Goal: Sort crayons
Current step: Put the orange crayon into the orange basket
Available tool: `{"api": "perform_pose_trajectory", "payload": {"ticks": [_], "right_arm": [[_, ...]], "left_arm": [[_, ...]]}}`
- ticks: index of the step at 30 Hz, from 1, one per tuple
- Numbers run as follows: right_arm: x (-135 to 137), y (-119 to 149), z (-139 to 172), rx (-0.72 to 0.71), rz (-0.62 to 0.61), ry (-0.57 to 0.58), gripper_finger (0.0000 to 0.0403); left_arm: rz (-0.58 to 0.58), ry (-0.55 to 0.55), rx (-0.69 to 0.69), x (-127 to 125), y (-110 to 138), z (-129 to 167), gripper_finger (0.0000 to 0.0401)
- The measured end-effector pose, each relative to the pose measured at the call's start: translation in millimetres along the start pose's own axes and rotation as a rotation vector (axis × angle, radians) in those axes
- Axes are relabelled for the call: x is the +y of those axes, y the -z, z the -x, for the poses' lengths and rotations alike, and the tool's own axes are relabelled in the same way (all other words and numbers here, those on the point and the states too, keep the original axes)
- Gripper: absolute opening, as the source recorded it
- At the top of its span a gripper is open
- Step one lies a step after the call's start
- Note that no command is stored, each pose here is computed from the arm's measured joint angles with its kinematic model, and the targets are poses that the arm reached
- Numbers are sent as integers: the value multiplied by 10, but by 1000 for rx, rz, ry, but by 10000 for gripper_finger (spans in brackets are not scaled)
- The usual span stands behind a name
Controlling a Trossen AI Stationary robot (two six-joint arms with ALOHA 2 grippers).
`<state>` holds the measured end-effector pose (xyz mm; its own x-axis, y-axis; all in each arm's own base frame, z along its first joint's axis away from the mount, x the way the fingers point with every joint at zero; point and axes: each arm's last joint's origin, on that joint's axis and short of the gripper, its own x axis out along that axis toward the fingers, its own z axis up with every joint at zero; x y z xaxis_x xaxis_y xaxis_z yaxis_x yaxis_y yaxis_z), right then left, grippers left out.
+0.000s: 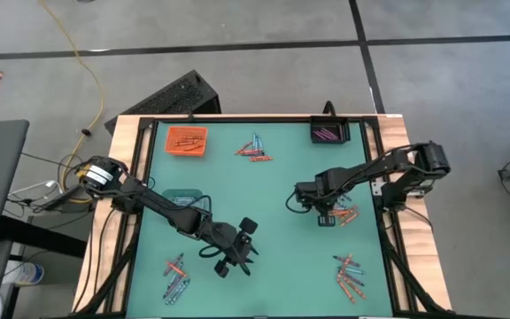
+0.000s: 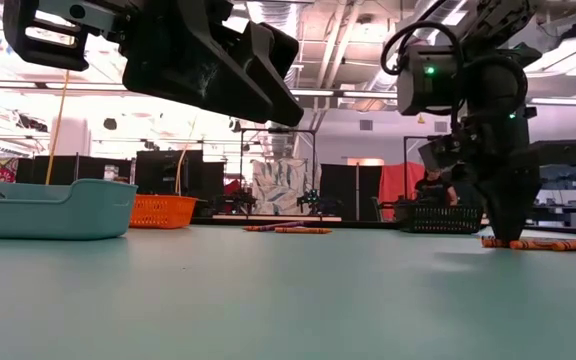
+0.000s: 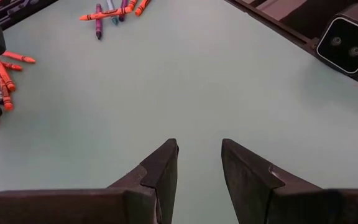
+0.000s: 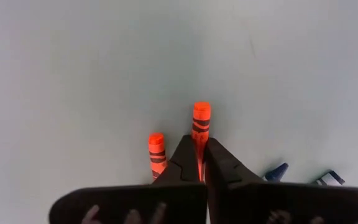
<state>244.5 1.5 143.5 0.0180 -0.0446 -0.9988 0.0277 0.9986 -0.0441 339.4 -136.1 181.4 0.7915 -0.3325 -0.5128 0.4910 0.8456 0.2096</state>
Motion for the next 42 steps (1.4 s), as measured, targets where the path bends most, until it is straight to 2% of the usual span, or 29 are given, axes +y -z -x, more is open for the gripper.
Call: {"api": "perform_pose_trajectory", "payload": {"ticks": [5, 15, 22, 30, 37, 42], "right_arm": [[-27, -37, 118, -43, -24, 55, 1], [-2, -178, 366, -87, -9, 61, 0], [188, -376, 678, -212, 50, 46, 0], [591, -593, 1390, -454, 183, 123, 0], [953, -580, 2077, -680, 292, 236, 0], [1175, -496, 2457, -830, 356, 289, 0]], "left_arm": [[2, 0, 0, 0, 0, 0, 115], [5, -8, 2, 3, -1, 0, 115], [-32, -229, 26, 75, -17, 8, 115], [-109, -444, -82, 251, -153, 49, 115], [-117, -621, -182, 386, -285, 135, 115], [-141, -751, -276, 435, -441, 266, 115]]}}
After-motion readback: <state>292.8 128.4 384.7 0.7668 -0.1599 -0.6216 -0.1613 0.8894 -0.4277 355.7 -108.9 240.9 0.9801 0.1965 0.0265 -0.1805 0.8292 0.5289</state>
